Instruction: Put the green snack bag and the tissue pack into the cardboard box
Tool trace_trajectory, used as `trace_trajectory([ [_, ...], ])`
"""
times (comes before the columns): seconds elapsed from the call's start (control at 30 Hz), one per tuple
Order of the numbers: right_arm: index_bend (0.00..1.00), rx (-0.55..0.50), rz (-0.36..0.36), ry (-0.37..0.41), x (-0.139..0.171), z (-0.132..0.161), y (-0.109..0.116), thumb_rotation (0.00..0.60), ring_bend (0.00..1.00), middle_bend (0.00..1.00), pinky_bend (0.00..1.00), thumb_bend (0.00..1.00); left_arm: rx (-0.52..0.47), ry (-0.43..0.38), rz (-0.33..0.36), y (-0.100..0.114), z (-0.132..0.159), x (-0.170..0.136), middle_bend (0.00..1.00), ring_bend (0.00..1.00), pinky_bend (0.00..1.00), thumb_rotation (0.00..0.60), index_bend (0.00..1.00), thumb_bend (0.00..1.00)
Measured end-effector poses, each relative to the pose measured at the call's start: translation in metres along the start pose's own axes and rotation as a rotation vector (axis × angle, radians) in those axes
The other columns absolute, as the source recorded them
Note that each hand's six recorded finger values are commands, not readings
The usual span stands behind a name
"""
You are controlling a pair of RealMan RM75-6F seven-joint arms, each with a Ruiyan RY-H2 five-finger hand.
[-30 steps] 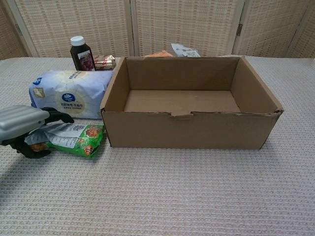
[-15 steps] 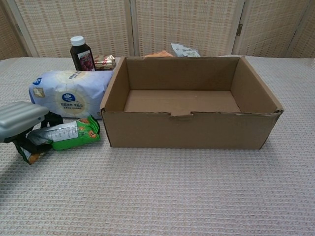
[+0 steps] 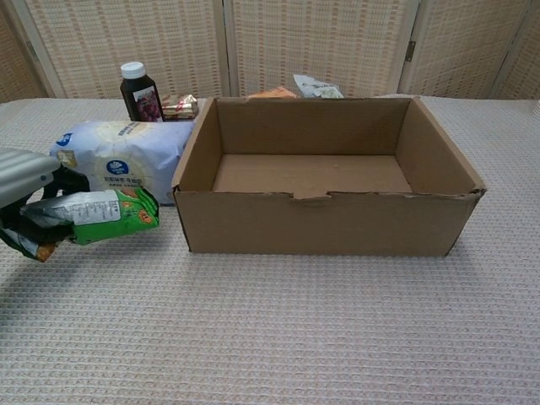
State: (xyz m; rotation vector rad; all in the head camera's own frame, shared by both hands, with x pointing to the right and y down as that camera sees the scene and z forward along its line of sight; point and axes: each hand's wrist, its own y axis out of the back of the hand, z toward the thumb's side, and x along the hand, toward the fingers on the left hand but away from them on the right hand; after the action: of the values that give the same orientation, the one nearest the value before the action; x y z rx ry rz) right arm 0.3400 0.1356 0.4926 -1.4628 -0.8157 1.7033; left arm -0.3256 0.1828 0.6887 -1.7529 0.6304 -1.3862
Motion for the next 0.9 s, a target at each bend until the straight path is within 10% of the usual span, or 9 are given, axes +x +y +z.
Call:
trace_trajectory([
  [0.9,0.07,-0.006,-0.007,0.009,0.001,0.001,0.002,0.6,0.0,0.11,0.07,0.06,0.208,0.037,0.153,0.118,-0.015,-0.006,0.8,0.7,0.8,0.6,0.75,0.47],
])
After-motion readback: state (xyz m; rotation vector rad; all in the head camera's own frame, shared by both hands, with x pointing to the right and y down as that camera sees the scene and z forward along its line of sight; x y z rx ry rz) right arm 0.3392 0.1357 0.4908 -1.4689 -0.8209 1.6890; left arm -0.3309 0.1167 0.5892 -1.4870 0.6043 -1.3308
